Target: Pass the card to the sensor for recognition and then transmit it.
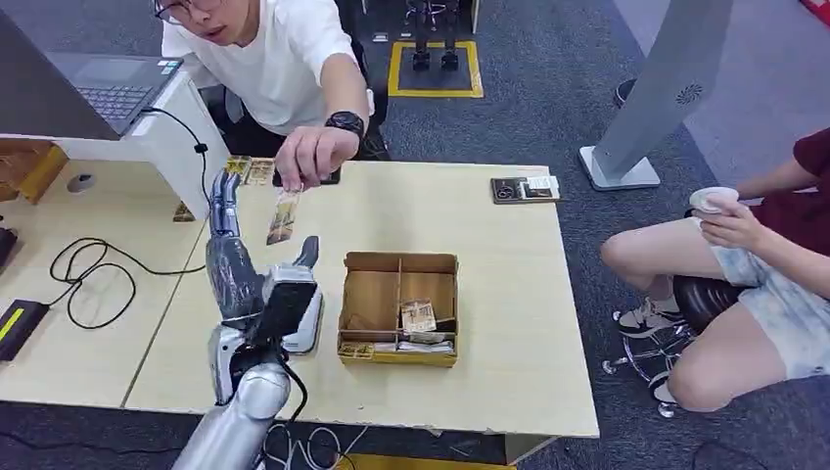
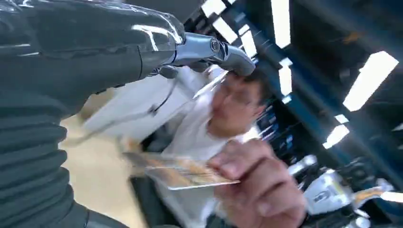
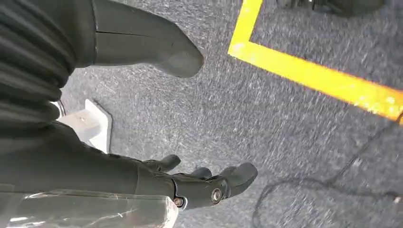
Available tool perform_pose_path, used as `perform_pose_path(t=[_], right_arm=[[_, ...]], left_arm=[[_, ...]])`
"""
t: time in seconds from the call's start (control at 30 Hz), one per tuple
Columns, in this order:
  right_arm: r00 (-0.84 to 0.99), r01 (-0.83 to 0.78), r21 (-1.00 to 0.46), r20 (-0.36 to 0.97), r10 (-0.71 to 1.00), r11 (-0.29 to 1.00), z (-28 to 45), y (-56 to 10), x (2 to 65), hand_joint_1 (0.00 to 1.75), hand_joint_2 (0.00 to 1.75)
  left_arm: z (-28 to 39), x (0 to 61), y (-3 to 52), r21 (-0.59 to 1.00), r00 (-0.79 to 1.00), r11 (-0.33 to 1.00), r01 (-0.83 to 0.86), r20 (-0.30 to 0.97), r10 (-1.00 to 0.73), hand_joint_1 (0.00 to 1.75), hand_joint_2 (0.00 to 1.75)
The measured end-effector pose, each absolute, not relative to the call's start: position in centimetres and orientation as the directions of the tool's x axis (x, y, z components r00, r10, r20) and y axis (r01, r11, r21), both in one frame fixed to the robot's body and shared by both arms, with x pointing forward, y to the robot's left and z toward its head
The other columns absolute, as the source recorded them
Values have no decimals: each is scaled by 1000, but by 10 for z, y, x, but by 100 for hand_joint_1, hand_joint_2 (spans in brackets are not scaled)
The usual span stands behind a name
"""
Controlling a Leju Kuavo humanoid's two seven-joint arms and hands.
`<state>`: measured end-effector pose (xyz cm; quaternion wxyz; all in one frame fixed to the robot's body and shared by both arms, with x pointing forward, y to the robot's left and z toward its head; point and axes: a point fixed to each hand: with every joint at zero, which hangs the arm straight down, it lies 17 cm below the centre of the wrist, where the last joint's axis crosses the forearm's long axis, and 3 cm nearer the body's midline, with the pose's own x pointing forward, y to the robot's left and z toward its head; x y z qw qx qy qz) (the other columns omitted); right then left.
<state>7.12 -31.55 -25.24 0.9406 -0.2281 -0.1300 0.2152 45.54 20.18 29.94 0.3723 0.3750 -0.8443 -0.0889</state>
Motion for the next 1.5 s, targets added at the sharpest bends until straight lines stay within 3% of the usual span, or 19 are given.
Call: perform_pose_path(t=[0.07,0.2,1.07,1.1,1.13,1.5], right_arm=[[861,-361,-478,159,483,801,-255,-318,75,0,175],[850,-373,-481,166,500,793,-259,-322,77,0,175],[854,-388,-485,131,504,784,-266,-334,72,0,175],[854,-391,-482,129,505,784,-266,-334,71,0,175],[851,-398,-480,127,510,782,-266,-333,71,0,175],[852,-395,-480,127,508,783,-266,-334,72,0,175]], left_arm=[[315,447,189,498,-443,583,-642,380,-812,0,175],[330,439,195,497,-415,491,-715,262,-871,0,175],[322,441,230,540,-268,370,-756,260,-928,0,175],[320,443,232,546,-252,366,-754,274,-928,7,175],[317,445,235,551,-235,363,-751,290,-928,175,175],[284,461,216,637,-195,374,-674,335,-922,175,175]])
